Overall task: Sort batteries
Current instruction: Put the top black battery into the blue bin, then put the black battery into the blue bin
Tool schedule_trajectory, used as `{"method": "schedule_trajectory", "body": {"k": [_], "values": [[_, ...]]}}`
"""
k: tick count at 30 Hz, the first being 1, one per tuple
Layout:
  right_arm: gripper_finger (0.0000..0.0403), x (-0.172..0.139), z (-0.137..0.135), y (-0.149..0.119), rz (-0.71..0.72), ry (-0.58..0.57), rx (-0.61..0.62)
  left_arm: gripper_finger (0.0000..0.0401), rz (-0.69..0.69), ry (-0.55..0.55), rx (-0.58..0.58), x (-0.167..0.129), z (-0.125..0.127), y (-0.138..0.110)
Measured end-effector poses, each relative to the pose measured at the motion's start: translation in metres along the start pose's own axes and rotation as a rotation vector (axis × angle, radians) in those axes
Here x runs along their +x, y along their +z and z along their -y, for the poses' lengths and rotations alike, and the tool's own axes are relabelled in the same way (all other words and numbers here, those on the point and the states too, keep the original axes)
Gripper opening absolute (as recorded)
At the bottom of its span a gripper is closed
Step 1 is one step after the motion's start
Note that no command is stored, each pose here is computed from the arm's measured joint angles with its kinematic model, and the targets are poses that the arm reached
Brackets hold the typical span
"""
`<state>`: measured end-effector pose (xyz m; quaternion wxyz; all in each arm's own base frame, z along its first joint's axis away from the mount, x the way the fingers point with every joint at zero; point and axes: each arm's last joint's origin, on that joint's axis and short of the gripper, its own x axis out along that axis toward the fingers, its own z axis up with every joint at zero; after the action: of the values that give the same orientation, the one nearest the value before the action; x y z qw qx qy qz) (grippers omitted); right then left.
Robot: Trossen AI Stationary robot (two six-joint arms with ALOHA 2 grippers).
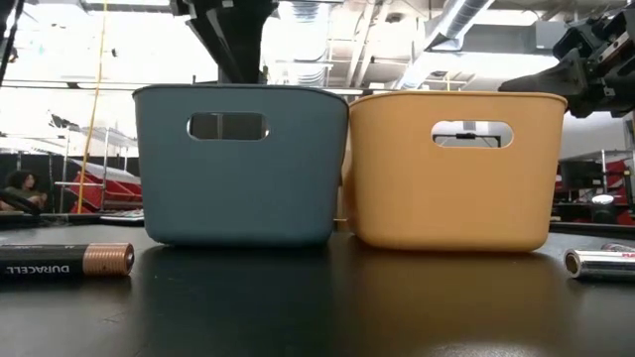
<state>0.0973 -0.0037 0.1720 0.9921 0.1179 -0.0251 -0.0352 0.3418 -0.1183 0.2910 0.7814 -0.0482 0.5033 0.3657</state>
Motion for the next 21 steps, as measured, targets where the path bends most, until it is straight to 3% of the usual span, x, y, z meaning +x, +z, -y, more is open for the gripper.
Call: {"method": "schedule_trajectory", "body": {"k": [4, 8, 17, 21], "values": [[0.0043, 0.000, 0.000, 0.000, 0.000, 0.000, 0.000, 0.0205, 0.039, -0.019, 0.013, -0.014, 0.002, -0.003], [0.0043, 0.000, 0.000, 0.000, 0.000, 0.000, 0.000, 0.0210, 0.042, -0.098, 0.072, -0.031, 0.009, -0.012], [0.0043, 0.000, 0.000, 0.000, 0.001, 0.000, 0.000, 0.0193, 0.096, -0.403, 0.173, -0.082, 0.052, -0.066], [0.0043, 0.000, 0.000, 0.000, 0.001, 0.000, 0.000, 0.0193, 0.119, -0.446, 0.171, -0.090, 0.071, -0.090]]}}
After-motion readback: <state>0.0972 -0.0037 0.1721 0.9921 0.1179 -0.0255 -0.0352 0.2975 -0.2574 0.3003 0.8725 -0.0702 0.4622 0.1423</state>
